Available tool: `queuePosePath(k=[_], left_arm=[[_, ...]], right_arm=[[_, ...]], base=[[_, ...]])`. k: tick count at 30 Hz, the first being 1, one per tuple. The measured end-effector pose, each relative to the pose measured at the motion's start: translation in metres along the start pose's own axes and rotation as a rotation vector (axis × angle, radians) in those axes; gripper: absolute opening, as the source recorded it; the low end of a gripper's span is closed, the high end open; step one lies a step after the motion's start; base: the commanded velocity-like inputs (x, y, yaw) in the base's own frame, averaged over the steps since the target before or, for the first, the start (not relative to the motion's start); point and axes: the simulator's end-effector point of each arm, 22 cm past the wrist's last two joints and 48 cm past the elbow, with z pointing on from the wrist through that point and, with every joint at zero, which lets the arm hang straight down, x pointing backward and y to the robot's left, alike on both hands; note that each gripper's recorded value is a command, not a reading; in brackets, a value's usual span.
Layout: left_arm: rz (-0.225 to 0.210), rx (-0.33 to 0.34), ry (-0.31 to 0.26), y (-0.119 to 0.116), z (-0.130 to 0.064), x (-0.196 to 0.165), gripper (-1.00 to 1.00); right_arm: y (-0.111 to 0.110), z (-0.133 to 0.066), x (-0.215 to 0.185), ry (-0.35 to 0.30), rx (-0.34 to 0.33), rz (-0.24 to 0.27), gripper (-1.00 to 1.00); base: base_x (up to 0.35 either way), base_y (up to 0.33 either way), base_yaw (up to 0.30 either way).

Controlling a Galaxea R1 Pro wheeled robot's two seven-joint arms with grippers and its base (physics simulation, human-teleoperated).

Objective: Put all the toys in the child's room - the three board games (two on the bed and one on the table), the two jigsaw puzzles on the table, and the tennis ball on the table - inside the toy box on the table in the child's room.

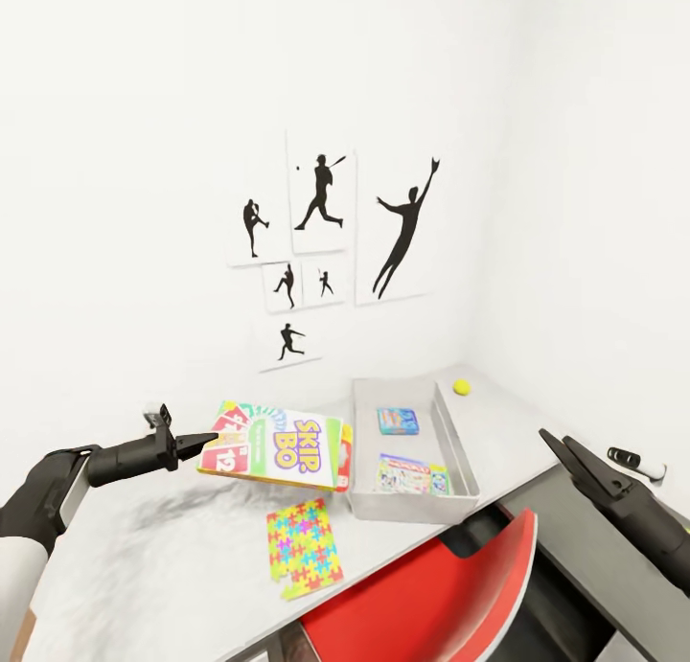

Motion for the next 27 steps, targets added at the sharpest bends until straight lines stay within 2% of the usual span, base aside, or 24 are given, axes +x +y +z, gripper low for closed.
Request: queuePosePath(k=[4, 9, 16, 22, 27], left_arm=[[0.002, 0.001, -0.001, -0.0012, -0.0003, -0.0003, -1.00], [0.007, 0.003, -0.002, -0.0038, -0.0006, -0.0012, -1.00], [0.007, 0.003, -0.002, -0.0041, -0.0006, -0.0009, -1.00], [0.006, 0.003, -0.002, -0.0040, -0.0007, -0.0008, -1.00], [0.010, 0.005, -0.003, -0.0061, -0.0010, -0.0012, -1.00]], right_arm=[[0.0022, 0.0010, -0.0008, 0.001, -0.003, -0.006, 1.00], [0.0041, 0.0014, -0.0017, 0.000, -0.006, -0.009, 1.00], [0.0042, 0.0009, -0.0018, -0.001, -0.007, -0.008, 1.00], [0.0037, 0.0007, -0.0017, -0.001, -0.006, -0.007, 1.00], [0.0062, 0.0014, -0.0028, -0.002, -0.010, -0.012, 1.00]], base=[[0.013, -0.072, 0.181], [0.002, -0.255, 0.210], [0.000, -0.147, 0.032], [0.001, -0.264, 0.008], [0.092, -0.176, 0.155]])
